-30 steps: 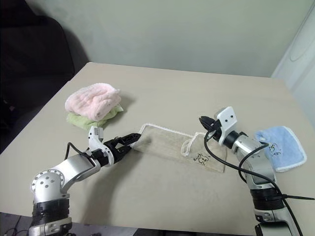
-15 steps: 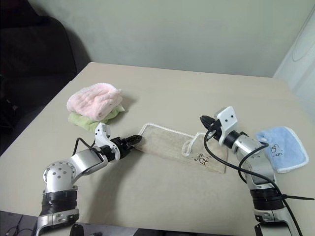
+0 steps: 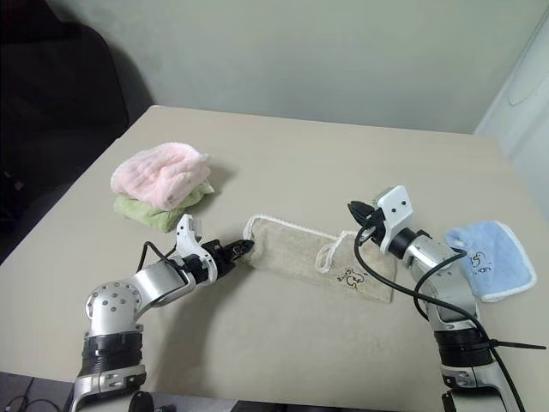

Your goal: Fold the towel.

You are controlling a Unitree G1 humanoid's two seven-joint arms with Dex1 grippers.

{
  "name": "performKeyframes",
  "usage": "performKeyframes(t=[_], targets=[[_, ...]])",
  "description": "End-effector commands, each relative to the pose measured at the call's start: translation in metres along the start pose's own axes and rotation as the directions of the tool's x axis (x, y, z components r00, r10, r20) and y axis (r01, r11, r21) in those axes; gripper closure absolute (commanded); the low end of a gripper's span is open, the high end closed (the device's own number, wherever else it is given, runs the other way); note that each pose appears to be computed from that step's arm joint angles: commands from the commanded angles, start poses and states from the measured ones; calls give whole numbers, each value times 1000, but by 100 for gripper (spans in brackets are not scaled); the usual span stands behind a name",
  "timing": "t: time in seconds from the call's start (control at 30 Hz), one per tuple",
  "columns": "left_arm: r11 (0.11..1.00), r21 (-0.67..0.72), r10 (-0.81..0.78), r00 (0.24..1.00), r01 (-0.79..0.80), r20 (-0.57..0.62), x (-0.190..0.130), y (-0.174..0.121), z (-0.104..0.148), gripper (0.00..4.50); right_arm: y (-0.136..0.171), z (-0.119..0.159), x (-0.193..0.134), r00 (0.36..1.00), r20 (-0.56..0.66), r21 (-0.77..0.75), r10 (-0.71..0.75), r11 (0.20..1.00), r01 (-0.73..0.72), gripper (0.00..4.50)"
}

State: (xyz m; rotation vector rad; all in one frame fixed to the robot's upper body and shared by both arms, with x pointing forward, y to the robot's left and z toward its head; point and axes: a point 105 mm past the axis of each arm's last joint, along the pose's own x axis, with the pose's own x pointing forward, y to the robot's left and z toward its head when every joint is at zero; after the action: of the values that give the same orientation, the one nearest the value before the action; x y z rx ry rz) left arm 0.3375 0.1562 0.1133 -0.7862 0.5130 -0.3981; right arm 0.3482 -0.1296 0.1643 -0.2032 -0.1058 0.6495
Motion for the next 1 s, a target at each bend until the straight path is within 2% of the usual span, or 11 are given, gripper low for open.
performKeyframes(t=[0.03, 0.2, 0.37, 0.47, 0.6, 0.7, 1.0], targets=[[976, 126, -187, 980, 177, 73, -6, -48, 24, 444, -13, 24, -6, 996, 76, -51, -56, 997, 60, 419], [929, 237, -300, 954, 285, 29, -5, -82, 27, 444, -22, 24, -12, 993, 76, -51, -93, 994, 97, 419], [827, 367, -412, 903, 426, -120, 6, -124, 10, 444, -36, 25, -20, 986, 78, -51, -148, 987, 152, 419], [745, 424, -444, 857, 515, -261, 22, -150, -12, 444, -52, 26, -27, 971, 82, -54, -223, 972, 228, 419], [667, 462, -454, 810, 585, -370, 35, -168, -31, 444, -61, 26, -33, 958, 85, -57, -274, 959, 279, 419], [594, 491, -422, 766, 637, -484, 50, -183, -55, 444, -68, 27, -41, 942, 90, -58, -324, 942, 330, 419], [426, 527, -371, 674, 735, -639, 76, -207, -105, 444, -76, 27, -62, 902, 97, -60, -421, 902, 427, 419]])
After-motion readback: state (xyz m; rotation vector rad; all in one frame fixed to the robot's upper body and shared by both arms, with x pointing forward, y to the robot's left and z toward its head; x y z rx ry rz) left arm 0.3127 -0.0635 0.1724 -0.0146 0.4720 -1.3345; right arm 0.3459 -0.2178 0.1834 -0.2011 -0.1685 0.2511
